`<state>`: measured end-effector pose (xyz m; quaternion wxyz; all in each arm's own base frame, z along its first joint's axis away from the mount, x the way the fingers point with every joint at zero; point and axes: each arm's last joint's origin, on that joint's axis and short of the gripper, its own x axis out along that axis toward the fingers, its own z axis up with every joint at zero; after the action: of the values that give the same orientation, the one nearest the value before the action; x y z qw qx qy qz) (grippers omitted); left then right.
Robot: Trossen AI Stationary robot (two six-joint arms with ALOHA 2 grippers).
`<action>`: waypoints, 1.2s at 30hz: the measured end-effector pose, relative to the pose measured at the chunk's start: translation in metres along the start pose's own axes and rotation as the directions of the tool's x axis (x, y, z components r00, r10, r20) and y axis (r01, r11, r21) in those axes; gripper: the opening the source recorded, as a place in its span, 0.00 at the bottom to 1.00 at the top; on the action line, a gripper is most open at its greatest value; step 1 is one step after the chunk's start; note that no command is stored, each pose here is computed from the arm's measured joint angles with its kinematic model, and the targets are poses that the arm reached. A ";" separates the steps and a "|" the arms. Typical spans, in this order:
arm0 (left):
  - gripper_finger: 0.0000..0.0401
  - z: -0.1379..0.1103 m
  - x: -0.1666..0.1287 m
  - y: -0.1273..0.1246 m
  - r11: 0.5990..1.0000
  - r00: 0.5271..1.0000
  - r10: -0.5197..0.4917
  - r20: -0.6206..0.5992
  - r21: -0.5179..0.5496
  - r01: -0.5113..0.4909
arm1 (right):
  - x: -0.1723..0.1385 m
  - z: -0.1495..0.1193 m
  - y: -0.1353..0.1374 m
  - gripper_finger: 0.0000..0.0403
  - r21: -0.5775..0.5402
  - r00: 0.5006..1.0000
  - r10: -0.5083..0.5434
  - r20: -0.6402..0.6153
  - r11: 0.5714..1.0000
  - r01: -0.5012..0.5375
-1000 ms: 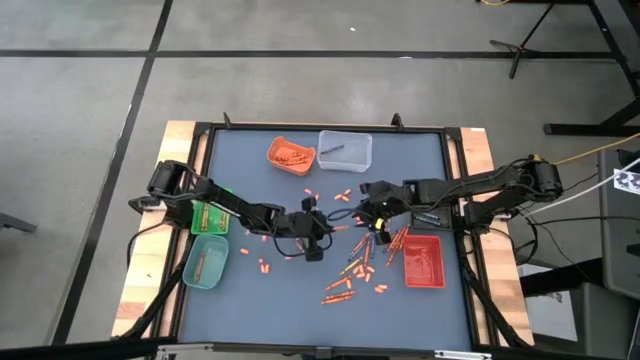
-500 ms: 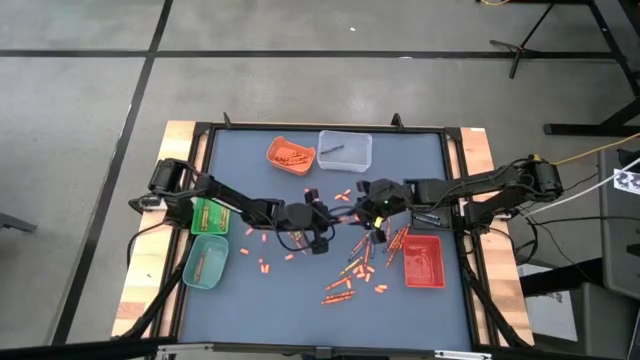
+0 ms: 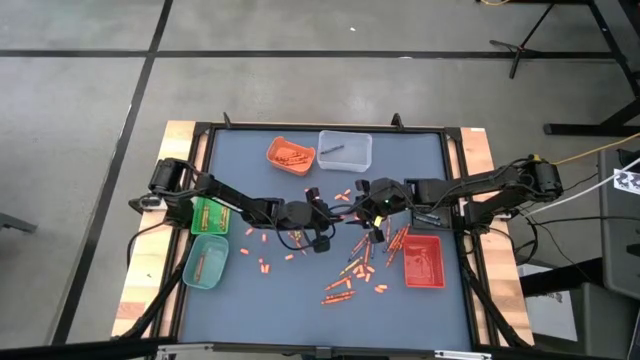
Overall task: Sort crayons
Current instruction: Put the light orange crayon into the red bin
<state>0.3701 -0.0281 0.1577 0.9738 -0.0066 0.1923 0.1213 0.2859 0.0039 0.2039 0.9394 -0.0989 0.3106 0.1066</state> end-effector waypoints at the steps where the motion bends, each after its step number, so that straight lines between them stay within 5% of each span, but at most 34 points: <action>1: 0.03 0.000 0.000 0.000 1.000 1.000 0.000 0.002 -0.001 0.000 | 0.000 0.000 0.000 0.30 0.000 1.000 0.000 0.000 1.000 0.000; 17: 0.03 0.001 -0.001 -0.003 1.000 1.000 -0.008 0.014 -0.002 0.008 | 0.000 0.000 0.000 0.30 -0.001 1.000 0.000 0.000 1.000 0.000; 29: 0.03 0.001 -0.001 -0.003 1.000 1.000 -0.010 0.012 0.000 0.010 | 0.000 0.000 0.000 0.04 -0.010 1.000 -0.001 0.000 1.000 0.001; 36: 0.03 0.001 -0.001 -0.003 1.000 1.000 -0.014 0.012 -0.001 0.014 | 0.000 0.000 0.000 0.09 -0.009 1.000 0.000 -0.003 1.000 0.000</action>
<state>0.3705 -0.0310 0.1589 0.9757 -0.0079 0.1862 0.1148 0.2858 0.0038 0.2037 0.9385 -0.1034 0.3115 0.1078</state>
